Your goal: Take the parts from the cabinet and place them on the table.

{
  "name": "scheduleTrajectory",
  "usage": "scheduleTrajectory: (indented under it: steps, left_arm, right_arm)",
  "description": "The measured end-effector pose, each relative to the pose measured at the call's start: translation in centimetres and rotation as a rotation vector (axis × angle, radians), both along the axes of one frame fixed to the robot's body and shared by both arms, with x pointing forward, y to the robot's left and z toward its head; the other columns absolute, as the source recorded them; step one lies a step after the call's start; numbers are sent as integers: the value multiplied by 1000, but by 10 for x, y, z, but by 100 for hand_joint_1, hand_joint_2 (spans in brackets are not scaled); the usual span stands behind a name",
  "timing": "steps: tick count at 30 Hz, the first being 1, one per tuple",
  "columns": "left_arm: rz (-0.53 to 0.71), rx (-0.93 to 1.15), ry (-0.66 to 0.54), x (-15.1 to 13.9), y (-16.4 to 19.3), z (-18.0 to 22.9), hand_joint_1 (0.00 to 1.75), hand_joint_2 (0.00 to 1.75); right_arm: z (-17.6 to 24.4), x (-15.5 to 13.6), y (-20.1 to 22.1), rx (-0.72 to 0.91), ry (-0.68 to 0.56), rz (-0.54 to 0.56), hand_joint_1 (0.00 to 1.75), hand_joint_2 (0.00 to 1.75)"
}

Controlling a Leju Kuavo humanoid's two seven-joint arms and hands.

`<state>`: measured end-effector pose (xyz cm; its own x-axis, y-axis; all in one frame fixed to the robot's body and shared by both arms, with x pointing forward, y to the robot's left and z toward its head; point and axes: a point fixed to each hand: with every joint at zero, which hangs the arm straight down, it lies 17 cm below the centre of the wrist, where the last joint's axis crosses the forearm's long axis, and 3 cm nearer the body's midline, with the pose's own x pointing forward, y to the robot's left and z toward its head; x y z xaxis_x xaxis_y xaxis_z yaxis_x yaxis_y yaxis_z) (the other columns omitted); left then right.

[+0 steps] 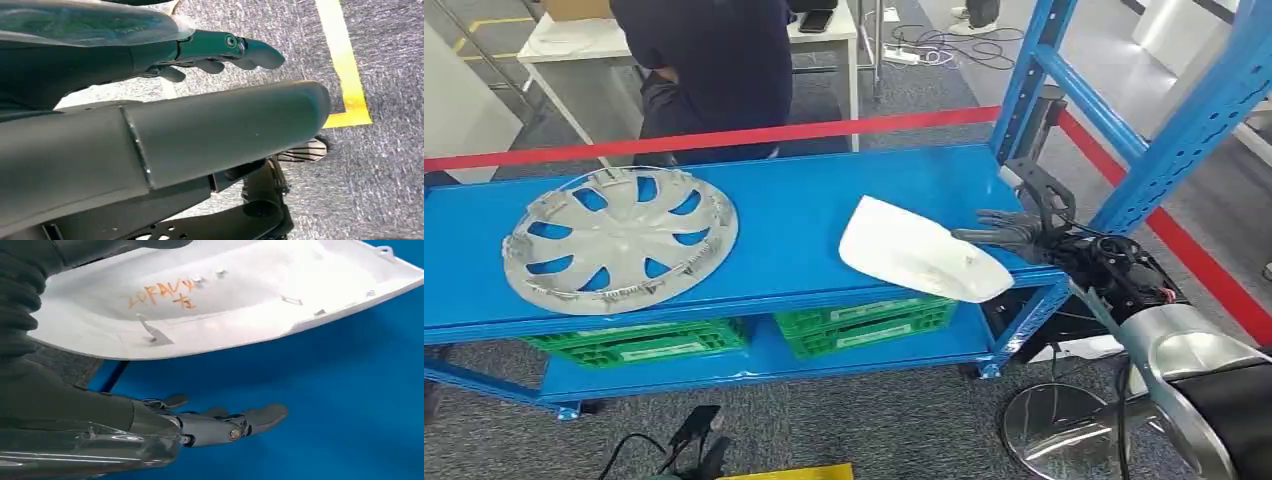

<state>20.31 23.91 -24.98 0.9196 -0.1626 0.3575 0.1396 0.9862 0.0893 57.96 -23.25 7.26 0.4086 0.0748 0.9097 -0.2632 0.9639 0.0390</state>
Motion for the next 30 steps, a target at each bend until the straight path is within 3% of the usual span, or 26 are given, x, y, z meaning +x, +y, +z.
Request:
scheduleTrajectory:
  steps: [17, 30]
  left_arm:
    - [0, -5, -1, 4, -1, 1, 0, 0]
    - [-1, -12, 6, 3, -9, 2, 0, 0]
  right_arm:
    - [-28, -14, 14, -154, 72, 55, 0, 175]
    - [-45, -28, 35, -153, 92, 94, 0, 175]
